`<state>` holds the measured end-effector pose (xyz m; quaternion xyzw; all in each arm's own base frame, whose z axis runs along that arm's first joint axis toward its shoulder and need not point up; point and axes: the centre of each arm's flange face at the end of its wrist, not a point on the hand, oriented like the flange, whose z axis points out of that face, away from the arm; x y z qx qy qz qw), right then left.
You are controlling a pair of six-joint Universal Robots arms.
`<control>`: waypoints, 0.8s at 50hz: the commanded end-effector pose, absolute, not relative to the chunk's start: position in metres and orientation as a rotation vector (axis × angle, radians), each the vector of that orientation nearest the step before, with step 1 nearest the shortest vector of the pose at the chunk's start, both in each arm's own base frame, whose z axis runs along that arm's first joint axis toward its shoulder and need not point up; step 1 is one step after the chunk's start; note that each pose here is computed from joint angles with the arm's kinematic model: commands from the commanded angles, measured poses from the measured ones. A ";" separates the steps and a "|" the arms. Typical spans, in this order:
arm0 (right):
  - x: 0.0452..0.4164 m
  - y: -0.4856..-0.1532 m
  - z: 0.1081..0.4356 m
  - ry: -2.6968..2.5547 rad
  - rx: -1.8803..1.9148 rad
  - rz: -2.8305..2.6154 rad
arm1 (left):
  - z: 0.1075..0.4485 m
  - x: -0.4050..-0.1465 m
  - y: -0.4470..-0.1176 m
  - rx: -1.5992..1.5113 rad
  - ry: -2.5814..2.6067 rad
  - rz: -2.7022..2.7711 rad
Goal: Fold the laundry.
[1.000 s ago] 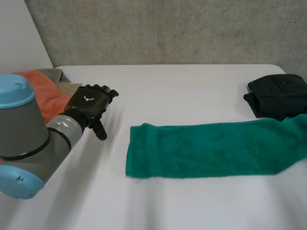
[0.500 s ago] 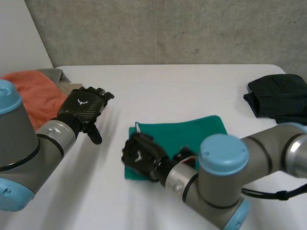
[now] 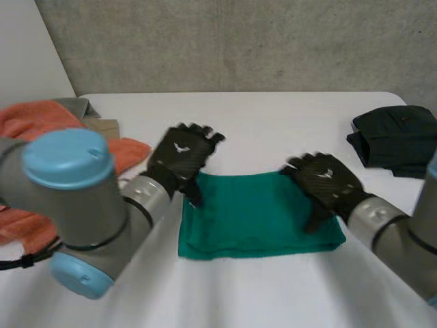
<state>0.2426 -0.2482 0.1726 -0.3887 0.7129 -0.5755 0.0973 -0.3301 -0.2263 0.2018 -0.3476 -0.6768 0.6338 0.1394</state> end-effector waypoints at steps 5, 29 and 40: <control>0.200 -0.274 0.118 2.390 -1.364 -1.591 | 0.180 -0.339 -0.217 -1.033 -2.030 1.787; 0.389 -0.148 0.143 1.464 -1.719 -1.712 | 0.229 -0.258 -0.239 -0.783 -2.147 1.996; 0.334 -0.220 0.200 1.898 -0.925 -1.727 | 0.237 -0.298 -0.234 -0.833 -2.007 1.988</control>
